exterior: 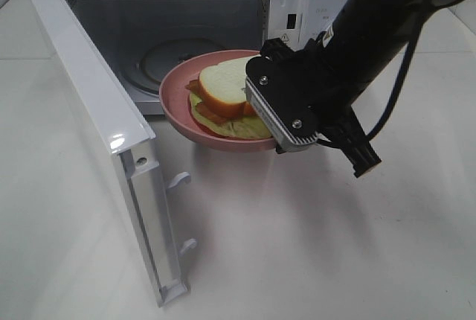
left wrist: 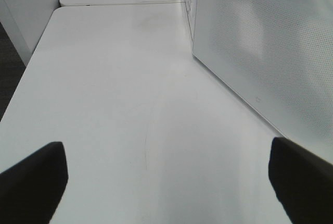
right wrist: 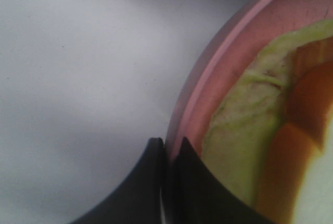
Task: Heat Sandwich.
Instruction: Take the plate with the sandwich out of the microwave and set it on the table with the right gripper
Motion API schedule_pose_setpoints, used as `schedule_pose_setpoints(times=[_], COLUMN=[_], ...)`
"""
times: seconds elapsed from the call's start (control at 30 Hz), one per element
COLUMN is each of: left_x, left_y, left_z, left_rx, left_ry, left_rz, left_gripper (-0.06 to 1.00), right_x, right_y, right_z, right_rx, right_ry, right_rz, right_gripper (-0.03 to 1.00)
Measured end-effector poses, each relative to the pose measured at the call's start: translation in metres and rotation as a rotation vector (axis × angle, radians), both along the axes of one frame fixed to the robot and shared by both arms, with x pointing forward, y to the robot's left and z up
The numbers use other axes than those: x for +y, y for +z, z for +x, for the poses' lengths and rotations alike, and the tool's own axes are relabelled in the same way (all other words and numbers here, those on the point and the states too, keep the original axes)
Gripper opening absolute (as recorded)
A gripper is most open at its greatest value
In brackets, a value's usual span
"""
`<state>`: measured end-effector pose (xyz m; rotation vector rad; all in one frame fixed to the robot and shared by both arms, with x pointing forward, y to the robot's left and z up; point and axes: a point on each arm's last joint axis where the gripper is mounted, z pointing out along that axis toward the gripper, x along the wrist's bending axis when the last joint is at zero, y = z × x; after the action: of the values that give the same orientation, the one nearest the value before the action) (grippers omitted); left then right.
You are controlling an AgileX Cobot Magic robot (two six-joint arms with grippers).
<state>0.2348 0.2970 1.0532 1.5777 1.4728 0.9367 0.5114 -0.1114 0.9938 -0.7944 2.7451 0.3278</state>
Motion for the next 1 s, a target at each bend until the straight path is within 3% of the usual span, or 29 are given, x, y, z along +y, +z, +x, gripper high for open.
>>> schedule_pose_setpoints(times=[1.0], left_x=[0.000], left_y=[0.000], left_z=[0.000], left_rx=[0.000], left_ry=[0.000], left_rz=[0.000], left_gripper=[0.99], right_x=[-0.066], right_y=[0.009], right_z=[-0.093], right_rx=[-0.001], right_ry=[-0.193], right_rz=[-0.006], right_gripper=[0.04])
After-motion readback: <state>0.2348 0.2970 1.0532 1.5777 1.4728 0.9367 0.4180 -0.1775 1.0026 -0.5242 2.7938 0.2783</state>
